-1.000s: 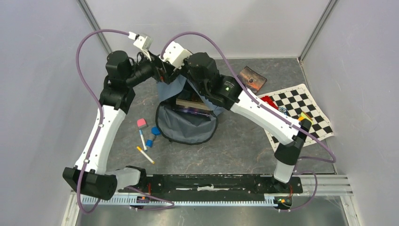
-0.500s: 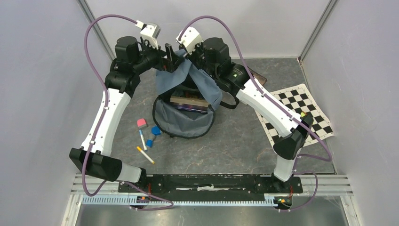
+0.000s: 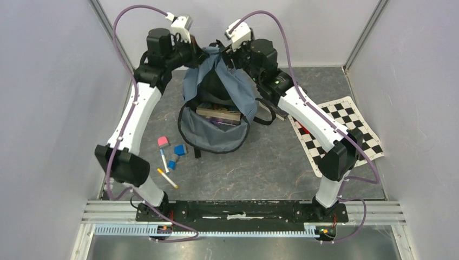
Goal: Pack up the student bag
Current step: Adjust the student bag at the center of the board.
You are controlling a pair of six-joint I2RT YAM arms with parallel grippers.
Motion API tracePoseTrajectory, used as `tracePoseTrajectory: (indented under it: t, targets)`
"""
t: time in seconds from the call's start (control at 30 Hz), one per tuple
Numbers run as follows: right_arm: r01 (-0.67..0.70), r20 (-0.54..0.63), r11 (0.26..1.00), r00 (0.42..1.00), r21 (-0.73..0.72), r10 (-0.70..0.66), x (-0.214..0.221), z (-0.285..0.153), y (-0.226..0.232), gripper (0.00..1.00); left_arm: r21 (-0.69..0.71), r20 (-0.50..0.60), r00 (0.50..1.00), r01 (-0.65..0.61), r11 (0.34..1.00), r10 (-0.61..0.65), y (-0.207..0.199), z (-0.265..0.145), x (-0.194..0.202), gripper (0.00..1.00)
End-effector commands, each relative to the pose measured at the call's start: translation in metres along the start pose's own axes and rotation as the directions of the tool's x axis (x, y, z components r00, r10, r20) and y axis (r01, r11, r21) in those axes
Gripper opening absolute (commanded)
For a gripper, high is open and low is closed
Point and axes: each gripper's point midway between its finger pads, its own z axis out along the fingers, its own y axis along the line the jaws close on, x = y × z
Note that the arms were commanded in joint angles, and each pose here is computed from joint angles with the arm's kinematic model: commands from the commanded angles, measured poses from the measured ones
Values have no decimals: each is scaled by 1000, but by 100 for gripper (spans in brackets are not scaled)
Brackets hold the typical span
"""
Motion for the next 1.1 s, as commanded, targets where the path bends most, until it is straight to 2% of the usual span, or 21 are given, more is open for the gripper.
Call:
tracePoseTrajectory:
  t: [0.0, 0.07, 0.13, 0.27, 0.4, 0.53, 0.6, 0.73, 0.8, 0.93, 1.07]
  targets:
    - [-104, 117, 963, 990, 247, 77, -26, -27, -91, 83, -385, 138, 986, 138, 913, -91, 91, 1, -48, 2]
    - [-91, 76, 958, 994, 274, 73, -9, -28, -98, 91, -472, 203, 972, 200, 859, -115, 113, -2, -62, 2]
    - [-66, 24, 954, 998, 294, 62, 11, -27, -102, 95, -509, 257, 958, 246, 825, -128, 129, -1, -73, 2]
    - [-69, -68, 937, 993, 343, 97, 50, -28, -113, 98, -551, 340, 932, 303, 778, -123, 154, -2, -94, 2]
    - [-126, -98, 915, 980, 384, 176, 73, -33, -124, 98, -592, 395, 911, 350, 726, -117, 180, -14, -108, 2]
    - [-132, -162, 881, 960, 455, 228, 107, -37, -136, 98, -603, 405, 908, 355, 715, -110, 187, -25, -110, 2]
    - [-132, -223, 855, 935, 501, 275, 138, -39, -141, 98, -606, 387, 914, 350, 714, -120, 184, -28, -100, 2]
    - [-157, -311, 805, 866, 572, 390, 206, -42, -148, 98, -642, 368, 916, 377, 668, -163, 189, -41, -68, 2]
    - [-154, -342, 788, 839, 596, 423, 234, -40, -150, 98, -630, 352, 917, 379, 678, -185, 186, -41, -54, 3]
    - [-79, -416, 792, 817, 606, 400, 271, -28, -149, 98, -595, 303, 925, 370, 713, -228, 176, -36, -27, 7]
    - [-29, -482, 791, 779, 611, 401, 306, -14, -145, 98, -593, 269, 927, 374, 713, -263, 171, -38, -6, 8]
